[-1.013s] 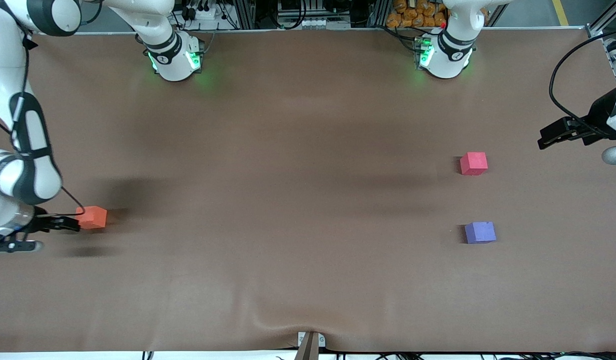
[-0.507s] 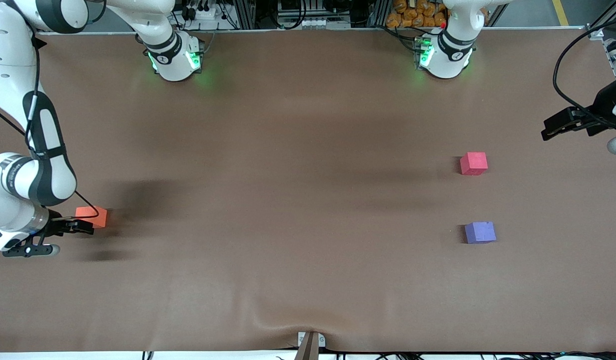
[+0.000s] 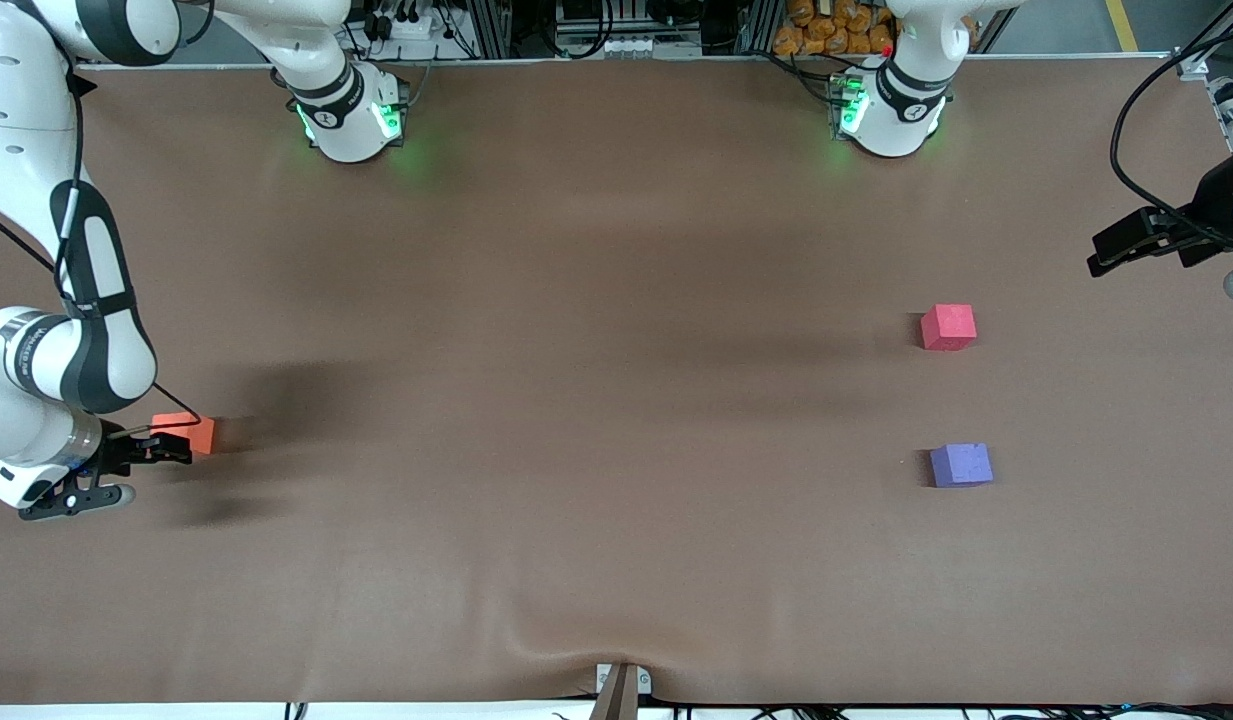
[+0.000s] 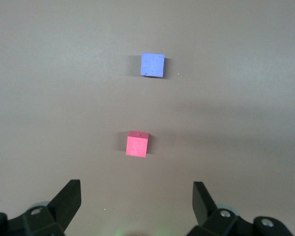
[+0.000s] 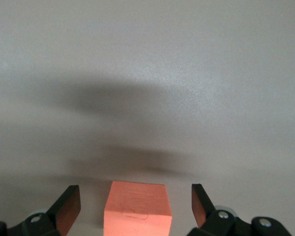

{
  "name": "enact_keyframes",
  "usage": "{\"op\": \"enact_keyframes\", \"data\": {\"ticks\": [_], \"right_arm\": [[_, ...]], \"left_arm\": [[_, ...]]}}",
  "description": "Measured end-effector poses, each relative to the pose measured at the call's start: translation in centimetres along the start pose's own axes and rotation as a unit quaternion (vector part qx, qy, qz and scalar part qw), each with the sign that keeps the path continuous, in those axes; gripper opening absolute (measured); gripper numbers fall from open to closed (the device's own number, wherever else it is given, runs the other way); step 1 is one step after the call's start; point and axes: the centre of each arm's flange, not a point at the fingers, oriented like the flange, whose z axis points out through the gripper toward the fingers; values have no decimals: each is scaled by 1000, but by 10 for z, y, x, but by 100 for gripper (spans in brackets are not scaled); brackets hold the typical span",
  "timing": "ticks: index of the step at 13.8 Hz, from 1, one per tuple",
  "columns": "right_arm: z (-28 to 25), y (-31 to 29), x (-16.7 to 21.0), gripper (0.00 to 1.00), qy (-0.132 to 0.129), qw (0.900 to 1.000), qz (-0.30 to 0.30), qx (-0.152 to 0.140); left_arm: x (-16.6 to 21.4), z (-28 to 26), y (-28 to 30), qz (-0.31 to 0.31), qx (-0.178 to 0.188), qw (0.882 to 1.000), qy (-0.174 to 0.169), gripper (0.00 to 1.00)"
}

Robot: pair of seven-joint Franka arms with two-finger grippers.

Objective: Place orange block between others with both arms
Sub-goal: 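Lower the open right gripper around the orange cube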

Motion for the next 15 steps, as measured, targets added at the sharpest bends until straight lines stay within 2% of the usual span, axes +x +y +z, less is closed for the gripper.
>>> {"op": "enact_keyframes", "data": {"ticks": [6, 9, 15], "right_arm": [[11, 14, -15, 100, -12, 1000, 3, -6], [25, 16, -25, 100, -7, 1000, 20, -8], [27, 5, -21, 100, -5, 999, 38, -7]], "left_arm": [[-1, -2, 3, 2, 0, 1000, 2, 100], [-1, -4, 3, 3, 0, 1000, 4, 100], [-1, -5, 3, 3, 0, 1000, 5, 100]]}}
